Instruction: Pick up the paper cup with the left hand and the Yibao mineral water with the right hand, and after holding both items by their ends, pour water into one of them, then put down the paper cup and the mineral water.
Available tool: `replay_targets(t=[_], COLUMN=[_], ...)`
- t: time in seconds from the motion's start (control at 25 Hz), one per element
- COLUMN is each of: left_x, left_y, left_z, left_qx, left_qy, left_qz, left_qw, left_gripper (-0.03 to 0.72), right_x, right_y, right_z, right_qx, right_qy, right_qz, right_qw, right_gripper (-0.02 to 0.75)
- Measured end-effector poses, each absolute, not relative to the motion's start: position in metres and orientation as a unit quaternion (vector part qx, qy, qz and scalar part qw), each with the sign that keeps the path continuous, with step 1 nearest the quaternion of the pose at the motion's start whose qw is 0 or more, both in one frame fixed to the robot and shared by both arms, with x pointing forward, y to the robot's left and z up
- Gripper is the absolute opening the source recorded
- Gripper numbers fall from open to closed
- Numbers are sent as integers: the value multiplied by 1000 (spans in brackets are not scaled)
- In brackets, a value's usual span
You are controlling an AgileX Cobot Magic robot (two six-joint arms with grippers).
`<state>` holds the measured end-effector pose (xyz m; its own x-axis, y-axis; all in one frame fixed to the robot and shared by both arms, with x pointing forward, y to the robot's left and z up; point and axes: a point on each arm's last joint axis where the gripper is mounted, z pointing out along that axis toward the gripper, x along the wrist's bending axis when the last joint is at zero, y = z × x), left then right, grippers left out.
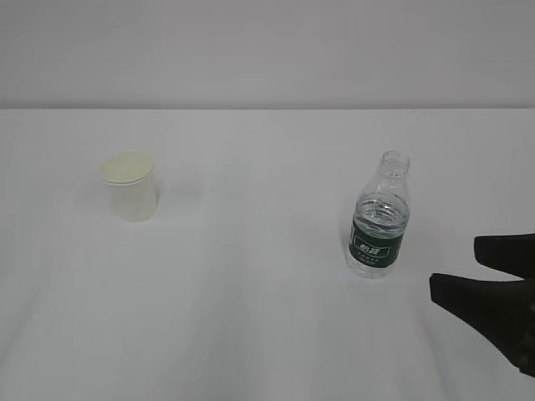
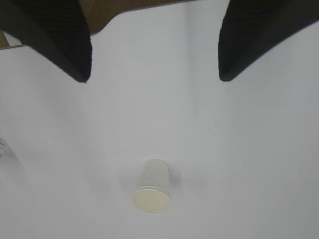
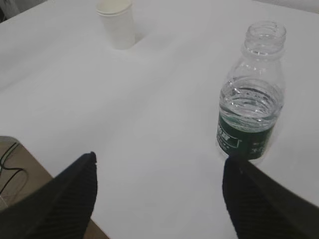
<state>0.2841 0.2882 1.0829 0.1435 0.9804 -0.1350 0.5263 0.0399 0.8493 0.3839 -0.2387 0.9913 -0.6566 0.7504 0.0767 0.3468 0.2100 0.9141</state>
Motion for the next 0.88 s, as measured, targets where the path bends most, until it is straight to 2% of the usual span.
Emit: replay_targets(t=[0.32,0.64,0.88], left_x=[284,284,284], left_y=[288,288,288], left_z=[1083,1083,1083], left_qx=[635,635,635], left_qy=[593,593,593], left_qz=[277,277,277], left_qw=[410,410,410], left_gripper=[538,522,512], right_x=[375,371,376], right_y=[-248,-268,-281], right_z=[1016,1018,1021], right_qx=[400,476,542], right_qy=[746,714,652], right_qz=[480,416,409], right_qw=[232,300,338], right_gripper=[591,591,591])
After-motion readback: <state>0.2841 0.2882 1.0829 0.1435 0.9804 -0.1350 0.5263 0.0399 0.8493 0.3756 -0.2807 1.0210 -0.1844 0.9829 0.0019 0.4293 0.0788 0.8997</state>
